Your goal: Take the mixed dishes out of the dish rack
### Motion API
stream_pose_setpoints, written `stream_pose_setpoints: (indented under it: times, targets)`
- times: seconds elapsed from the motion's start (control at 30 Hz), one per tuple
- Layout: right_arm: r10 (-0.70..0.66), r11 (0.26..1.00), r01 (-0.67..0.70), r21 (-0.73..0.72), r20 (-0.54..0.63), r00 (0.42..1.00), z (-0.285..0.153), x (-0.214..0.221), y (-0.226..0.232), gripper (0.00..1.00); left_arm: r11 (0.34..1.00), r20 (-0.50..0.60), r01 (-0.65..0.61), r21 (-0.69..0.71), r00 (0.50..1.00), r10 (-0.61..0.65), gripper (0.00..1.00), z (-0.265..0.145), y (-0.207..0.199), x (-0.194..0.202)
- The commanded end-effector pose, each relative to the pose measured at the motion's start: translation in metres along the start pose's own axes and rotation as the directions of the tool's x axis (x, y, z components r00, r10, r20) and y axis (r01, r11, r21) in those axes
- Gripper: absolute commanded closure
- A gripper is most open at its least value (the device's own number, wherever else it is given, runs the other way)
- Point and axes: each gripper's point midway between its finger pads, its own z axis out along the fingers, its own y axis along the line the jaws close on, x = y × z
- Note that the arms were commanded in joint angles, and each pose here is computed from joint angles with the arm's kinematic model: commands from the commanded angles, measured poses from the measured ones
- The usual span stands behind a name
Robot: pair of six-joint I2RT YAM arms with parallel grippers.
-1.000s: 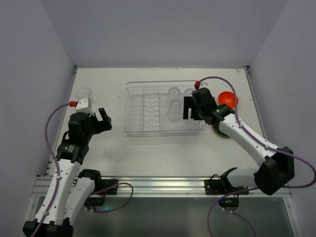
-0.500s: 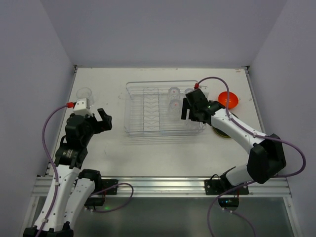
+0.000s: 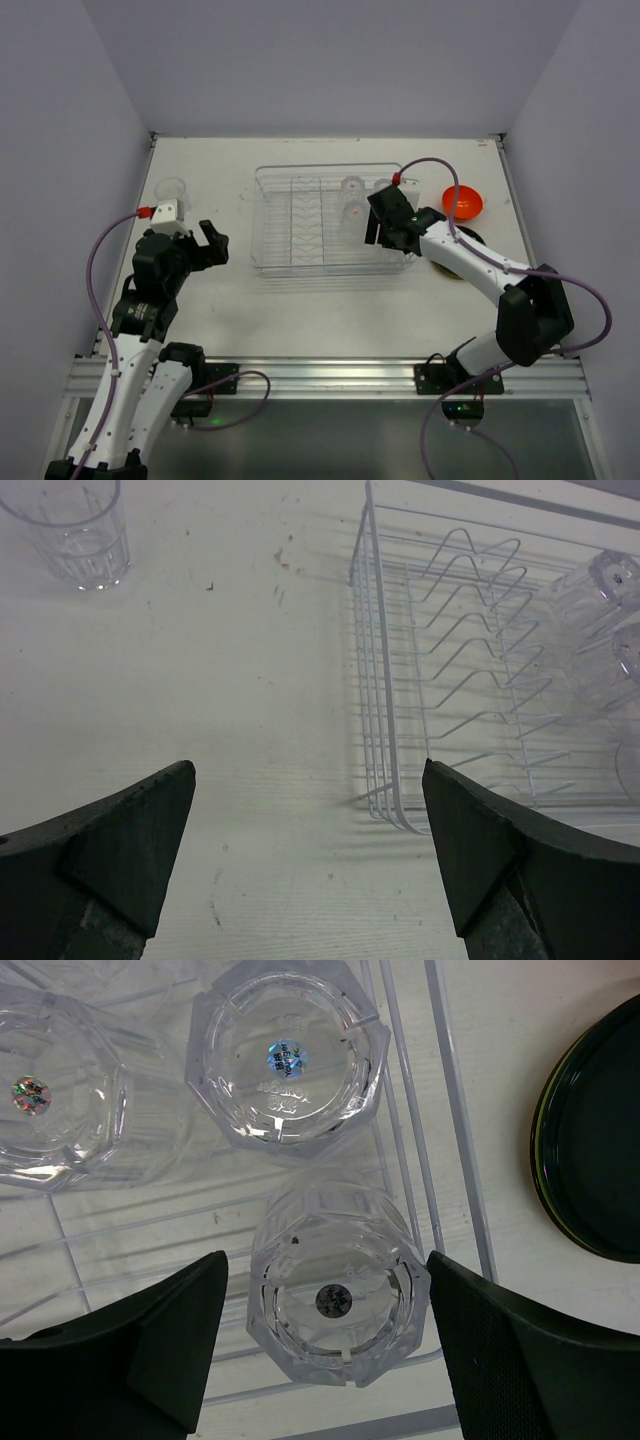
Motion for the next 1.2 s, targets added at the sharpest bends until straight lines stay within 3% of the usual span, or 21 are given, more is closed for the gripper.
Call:
stream_pose_setpoints:
  times: [0.0, 0.27, 0.5, 0.93, 1.17]
  targets:
    - [0.049, 0.998, -0.05, 0.032, 0.025, 0.998, 0.008, 0.001, -0.001, 0.19, 0.999, 0.042, -0.008, 0.035, 0.999, 0.007, 0.0, 0.0, -0.007, -0.009]
    - [0.058, 0.997, -0.059, 0.048, 0.013, 0.998, 0.016, 0.012, -0.005, 0.2, 0.999, 0.045, -0.008, 0.036, 0.999, 0.007, 0.0, -0.001, -0.008, -0.009]
    - [0.056, 0.998, -0.056, 0.022, 0.006, 0.998, 0.016, 0.012, 0.001, 0.28, 0.999, 0.041, -0.01, 0.038, 0.999, 0.008, 0.0, 0.0, -0.009, -0.009]
    - [0.093, 0.991, -0.087, -0.103, 0.053, 0.994, -0.016, -0.006, 0.012, 0.69, 0.999, 0.032, -0.011, 0.036, 0.999, 0.01, 0.0, 0.001, -0.009, -0.007]
    - [0.118, 0.978, -0.101, -0.184, 0.086, 0.989, -0.043, -0.02, 0.014, 0.74, 0.999, 0.031, -0.011, 0.039, 0.999, 0.01, 0.0, 0.002, -0.009, -0.007]
